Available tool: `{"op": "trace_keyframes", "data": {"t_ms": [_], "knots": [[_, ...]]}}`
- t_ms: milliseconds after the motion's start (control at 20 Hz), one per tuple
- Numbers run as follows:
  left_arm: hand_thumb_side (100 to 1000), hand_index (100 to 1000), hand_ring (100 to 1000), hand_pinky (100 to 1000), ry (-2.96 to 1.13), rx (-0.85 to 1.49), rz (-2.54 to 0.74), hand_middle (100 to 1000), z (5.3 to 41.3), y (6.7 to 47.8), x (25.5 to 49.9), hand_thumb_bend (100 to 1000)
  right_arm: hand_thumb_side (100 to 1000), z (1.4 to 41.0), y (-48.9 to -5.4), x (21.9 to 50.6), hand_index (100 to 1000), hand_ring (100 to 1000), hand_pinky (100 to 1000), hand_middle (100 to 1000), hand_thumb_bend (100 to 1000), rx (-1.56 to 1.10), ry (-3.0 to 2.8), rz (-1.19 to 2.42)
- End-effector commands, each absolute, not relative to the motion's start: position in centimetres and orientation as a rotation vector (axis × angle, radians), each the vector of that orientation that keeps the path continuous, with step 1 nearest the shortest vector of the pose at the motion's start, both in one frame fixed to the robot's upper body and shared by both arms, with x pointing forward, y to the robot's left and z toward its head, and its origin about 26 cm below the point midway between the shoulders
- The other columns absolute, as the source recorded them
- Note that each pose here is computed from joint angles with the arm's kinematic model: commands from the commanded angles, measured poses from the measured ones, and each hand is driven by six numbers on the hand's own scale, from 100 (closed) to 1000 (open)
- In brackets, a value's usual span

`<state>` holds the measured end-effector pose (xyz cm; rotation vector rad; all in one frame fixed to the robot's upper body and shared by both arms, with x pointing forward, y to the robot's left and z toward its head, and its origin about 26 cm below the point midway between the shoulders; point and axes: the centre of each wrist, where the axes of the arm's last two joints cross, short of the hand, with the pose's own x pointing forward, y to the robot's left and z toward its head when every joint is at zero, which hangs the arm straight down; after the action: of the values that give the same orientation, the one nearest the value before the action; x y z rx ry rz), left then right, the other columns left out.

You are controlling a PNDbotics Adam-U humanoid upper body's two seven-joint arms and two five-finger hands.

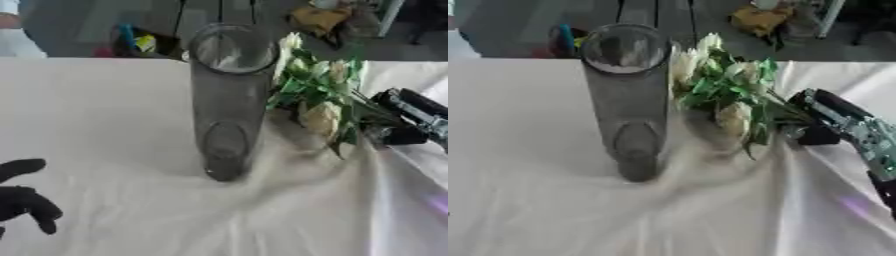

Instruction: Arrange flowers into the vase.

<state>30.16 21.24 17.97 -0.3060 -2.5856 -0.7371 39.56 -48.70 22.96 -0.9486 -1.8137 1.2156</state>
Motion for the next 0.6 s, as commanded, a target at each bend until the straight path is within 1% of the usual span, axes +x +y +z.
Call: {"op": "trace_keyframes", "data": {"t_ms": [50, 100, 150, 200, 250, 400, 600], "knots": [[1000, 769, 554, 409, -2.607, -0.314, -0.767, 824, 18.6, 21.0, 29.9, 100, 620, 24.7, -49.2, 39.1, 121, 494, 100, 100, 100, -0.996, -1.868, 1.159], [1000, 770, 554, 409, -2.607, -0.314, -0.767, 825, 18.6, 21.0, 29.9, 100, 664, 24.7, -49.2, 39.1, 111, 489, 100, 100, 100, -0.999, -1.877, 1.145], [1000, 770, 554, 409, -2.607, -0.314, -0.767, 825, 18.6, 21.0, 29.9, 100, 664, 24.7, -49.2, 39.1, 111, 489, 100, 100, 100, -1.001, -1.887, 1.132], [1000, 770, 554, 409, -2.608, -0.313, -0.767, 825, 18.6, 21.0, 29.9, 100, 813, 24.8, -49.2, 39.1, 100, 488, 100, 100, 100, -1.003, -1.905, 1.114], [998, 769, 554, 409, -2.608, -0.313, -0.767, 825, 18.6, 21.0, 29.9, 100, 774, 24.9, -49.2, 39.0, 100, 480, 100, 100, 100, -1.006, -1.926, 1.094], [998, 769, 554, 409, -2.606, -0.312, -0.771, 825, 18.6, 21.0, 29.9, 100, 727, 25.2, -49.1, 39.0, 100, 480, 100, 100, 100, -1.008, -2.003, 1.023], [998, 768, 555, 408, -2.603, -0.311, -0.775, 826, 18.6, 21.0, 29.9, 100, 718, 25.8, -49.2, 38.7, 100, 479, 100, 100, 100, -1.011, -2.091, 0.920]]}}
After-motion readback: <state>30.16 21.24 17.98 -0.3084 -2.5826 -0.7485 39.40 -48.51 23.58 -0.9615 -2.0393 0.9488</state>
